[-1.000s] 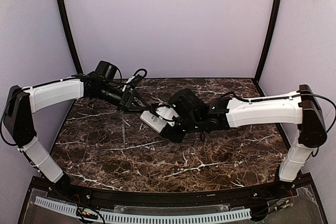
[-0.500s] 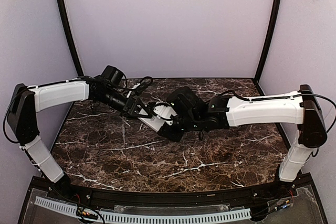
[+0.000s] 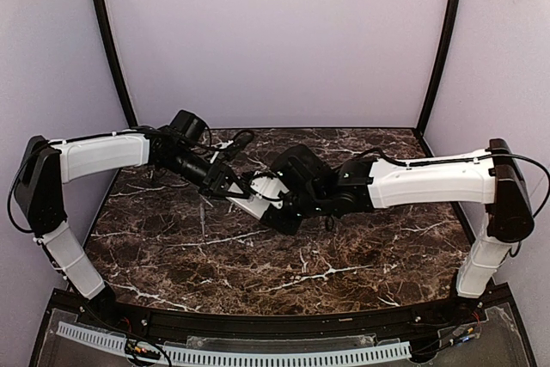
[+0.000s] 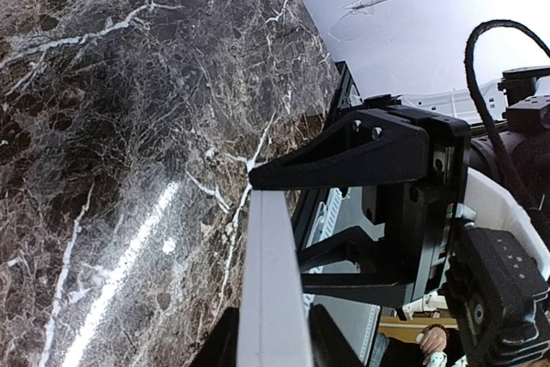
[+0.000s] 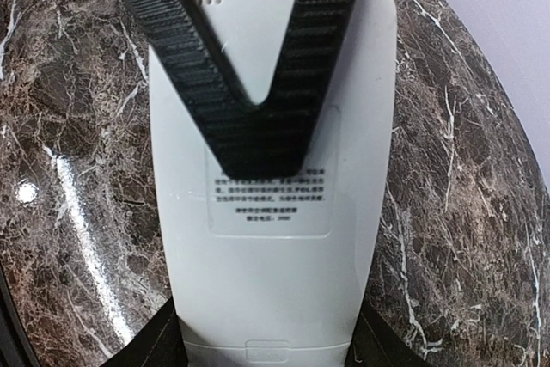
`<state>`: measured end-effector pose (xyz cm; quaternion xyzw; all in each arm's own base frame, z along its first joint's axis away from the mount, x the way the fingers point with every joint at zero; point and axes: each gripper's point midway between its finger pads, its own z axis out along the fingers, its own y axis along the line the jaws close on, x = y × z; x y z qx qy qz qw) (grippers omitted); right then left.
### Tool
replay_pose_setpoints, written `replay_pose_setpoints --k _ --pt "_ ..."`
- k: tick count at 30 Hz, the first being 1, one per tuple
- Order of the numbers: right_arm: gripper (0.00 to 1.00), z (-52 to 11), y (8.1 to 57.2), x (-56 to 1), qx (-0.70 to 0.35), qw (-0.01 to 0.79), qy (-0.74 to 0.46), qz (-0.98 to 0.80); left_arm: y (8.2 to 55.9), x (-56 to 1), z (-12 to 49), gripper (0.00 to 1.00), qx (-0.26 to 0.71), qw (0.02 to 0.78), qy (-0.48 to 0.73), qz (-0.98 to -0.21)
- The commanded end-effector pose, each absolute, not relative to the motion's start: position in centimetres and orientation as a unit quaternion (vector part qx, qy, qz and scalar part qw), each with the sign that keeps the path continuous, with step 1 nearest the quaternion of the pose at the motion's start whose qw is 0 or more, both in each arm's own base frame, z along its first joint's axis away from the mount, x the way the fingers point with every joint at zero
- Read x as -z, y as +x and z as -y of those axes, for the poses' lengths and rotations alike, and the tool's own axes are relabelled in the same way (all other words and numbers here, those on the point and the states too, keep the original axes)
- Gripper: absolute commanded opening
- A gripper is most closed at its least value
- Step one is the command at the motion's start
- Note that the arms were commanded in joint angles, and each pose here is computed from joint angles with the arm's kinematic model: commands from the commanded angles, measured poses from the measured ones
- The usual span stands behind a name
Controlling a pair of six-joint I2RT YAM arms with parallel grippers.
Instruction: Unload the batteries from the remote control
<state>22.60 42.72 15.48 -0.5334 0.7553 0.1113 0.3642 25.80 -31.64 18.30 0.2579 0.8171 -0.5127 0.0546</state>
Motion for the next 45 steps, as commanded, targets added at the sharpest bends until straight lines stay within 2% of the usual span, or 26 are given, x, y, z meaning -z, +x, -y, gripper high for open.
replay_pose_setpoints --k 1,6,8,11,14,21,31,37,40,45 --pt "0.55 -44.7 23.1 -18.5 -0.129 0.409 -0.519 -0.739 25.5 -18.2 31.8 0.21 0.512 0.044 0.259 -0.818" --pt "0.60 -44.7 23.4 -18.4 -0.128 0.410 -0.506 -0.748 25.6 -18.6 31.8 0.04 0.509 0.053 0.259 -0.819" --pt "0.69 -44.6 23.4 -18.4 -0.129 0.409 -0.499 -0.753 25.7 -18.8 31.8 0.01 0.509 0.057 0.260 -0.818" --pt "0.87 -44.3 23.5 -18.9 -0.133 0.411 -0.487 -0.759 25.9 -19.1 31.7 0.00 0.506 0.065 0.262 -0.819" --pt "0.98 -43.5 23.8 -19.7 -0.138 0.417 -0.466 -0.768 26.0 -19.6 31.6 0.00 0.502 0.078 0.265 -0.819" --pt "0.99 -40.0 26.5 -21.2 -0.203 0.402 -0.362 -0.816 27.4 -20.3 30.8 0.00 0.475 0.123 0.256 -0.833" --pt "0.99 -36.4 28.2 -23.1 -0.362 0.350 -0.227 -0.834 32.2 -19.7 28.3 0.00 0.362 0.227 0.225 -0.875" --pt "0.99 -35.5 28.6 -23.7 -0.404 0.328 -0.196 -0.831 34.0 -22.8 30.0 0.00 0.440 0.195 0.206 -0.852" --pt "0.97 -34.9 29.1 -23.8 -0.441 0.308 -0.176 -0.824 34.9 -24.8 31.2 0.00 0.498 0.201 0.211 -0.817" --pt "0.93 -34.6 29.3 -24.9 -0.507 0.295 -0.164 -0.793 33.7 -27.3 32.1 0.00 0.600 0.174 0.210 -0.752"
